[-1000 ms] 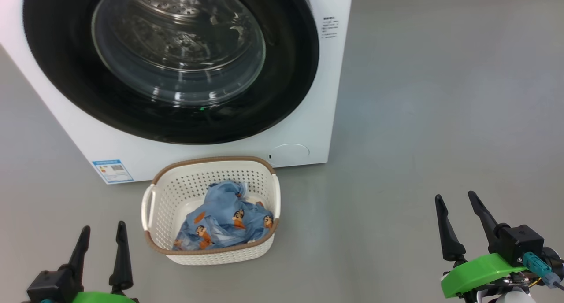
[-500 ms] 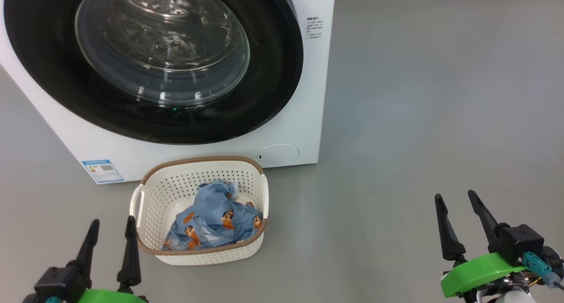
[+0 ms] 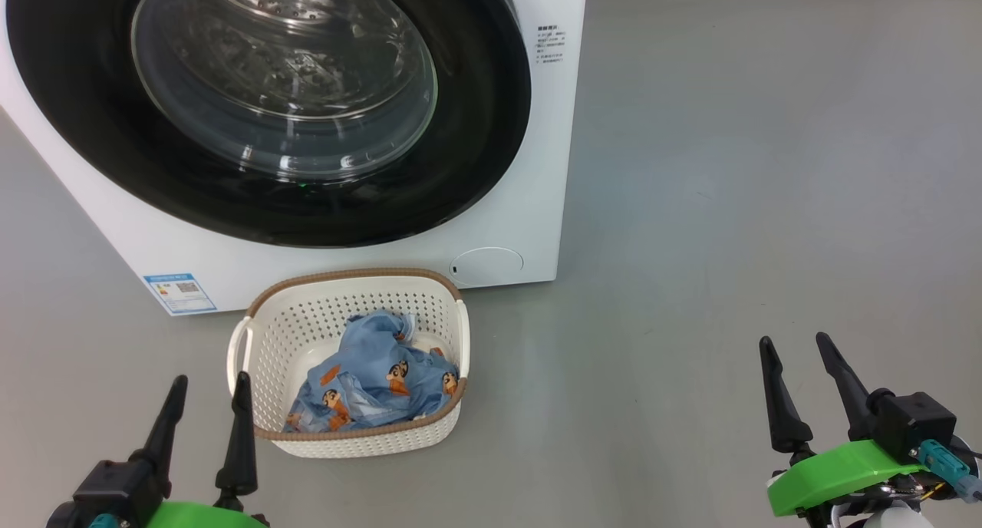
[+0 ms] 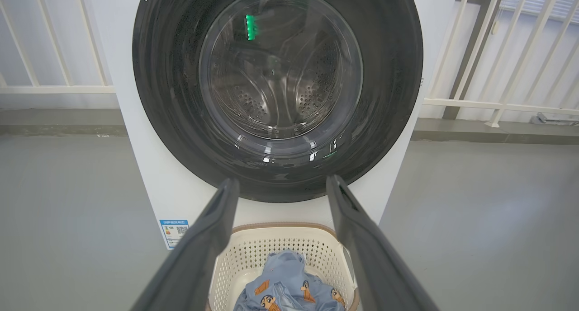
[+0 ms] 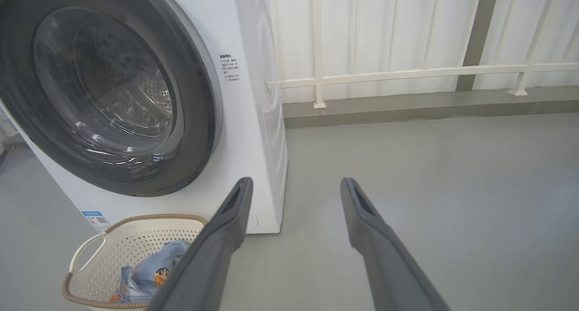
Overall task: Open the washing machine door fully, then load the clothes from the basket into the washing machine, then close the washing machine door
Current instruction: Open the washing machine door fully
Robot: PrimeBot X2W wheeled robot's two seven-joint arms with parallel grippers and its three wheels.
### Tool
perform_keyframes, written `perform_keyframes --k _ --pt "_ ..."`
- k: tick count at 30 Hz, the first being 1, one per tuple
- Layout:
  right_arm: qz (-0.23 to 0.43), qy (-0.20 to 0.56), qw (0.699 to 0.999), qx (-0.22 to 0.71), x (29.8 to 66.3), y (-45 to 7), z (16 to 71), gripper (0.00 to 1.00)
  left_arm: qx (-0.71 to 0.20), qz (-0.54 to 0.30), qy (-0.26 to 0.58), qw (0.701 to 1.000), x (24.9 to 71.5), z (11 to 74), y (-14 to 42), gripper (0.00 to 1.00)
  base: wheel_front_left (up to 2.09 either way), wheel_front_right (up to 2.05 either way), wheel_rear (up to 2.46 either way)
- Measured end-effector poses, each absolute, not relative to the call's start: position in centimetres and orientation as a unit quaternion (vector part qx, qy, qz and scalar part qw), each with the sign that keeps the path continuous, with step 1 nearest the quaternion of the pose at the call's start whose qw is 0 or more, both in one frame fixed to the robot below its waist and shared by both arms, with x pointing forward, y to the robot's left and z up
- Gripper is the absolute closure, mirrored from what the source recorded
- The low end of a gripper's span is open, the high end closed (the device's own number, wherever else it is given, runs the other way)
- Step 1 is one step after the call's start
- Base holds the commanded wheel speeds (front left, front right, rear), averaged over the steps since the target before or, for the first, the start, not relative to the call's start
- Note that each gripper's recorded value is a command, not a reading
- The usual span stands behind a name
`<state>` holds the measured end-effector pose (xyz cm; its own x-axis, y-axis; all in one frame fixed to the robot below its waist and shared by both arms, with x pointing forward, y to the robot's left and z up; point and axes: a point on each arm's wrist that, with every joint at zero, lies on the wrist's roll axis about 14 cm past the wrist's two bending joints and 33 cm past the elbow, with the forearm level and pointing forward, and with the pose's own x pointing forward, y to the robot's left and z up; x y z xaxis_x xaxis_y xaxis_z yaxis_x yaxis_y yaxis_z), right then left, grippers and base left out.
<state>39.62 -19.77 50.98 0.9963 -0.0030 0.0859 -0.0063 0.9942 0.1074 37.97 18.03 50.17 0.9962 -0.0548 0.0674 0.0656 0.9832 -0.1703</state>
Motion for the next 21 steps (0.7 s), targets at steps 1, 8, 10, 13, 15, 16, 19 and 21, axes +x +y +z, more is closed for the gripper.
perform_keyframes --k 1,8,10,13,15,16,19,21 --pt "0.0 -0.043 0.997 0.057 39.7 -19.8 51.0 0.0 -0.086 -0.031 -0.032 0.995 38.0 50.2 18.0 0.0 0.0 0.0 0.0" --pt "-0.008 -0.057 0.993 0.101 40.6 -20.1 51.7 0.47 -0.089 -0.035 -0.02 0.995 37.9 49.5 17.7 0.0 0.0 0.0 0.0" --pt "-0.014 -0.064 0.99 0.126 40.9 -20.3 52.1 0.71 -0.088 -0.038 -0.013 0.995 37.8 49.1 17.7 0.0 0.0 0.0 0.0" --pt "-0.026 -0.073 0.982 0.173 41.3 -20.8 52.3 1.0 -0.088 -0.038 -0.01 0.995 37.8 48.8 17.8 0.0 0.0 0.0 0.0" --pt "-0.036 -0.076 0.974 0.21 41.6 -21.3 52.3 1.0 -0.089 -0.038 -0.006 0.995 37.8 48.6 17.7 0.0 0.0 0.0 0.0" --pt "-0.039 -0.078 0.971 0.222 41.8 -21.4 52.3 1.0 -0.09 -0.038 -0.006 0.995 37.8 48.6 17.7 0.0 0.0 0.0 0.0" --pt "-0.048 -0.085 0.956 0.276 42.4 -21.7 52.5 1.0 -0.091 -0.037 -0.003 0.995 37.8 48.4 17.8 0.0 0.0 0.0 0.0" --pt "-0.051 -0.09 0.946 0.307 43.0 -21.8 52.7 1.0 -0.091 -0.037 -0.001 0.995 37.8 48.3 17.8 0.0 0.0 0.0 0.0"
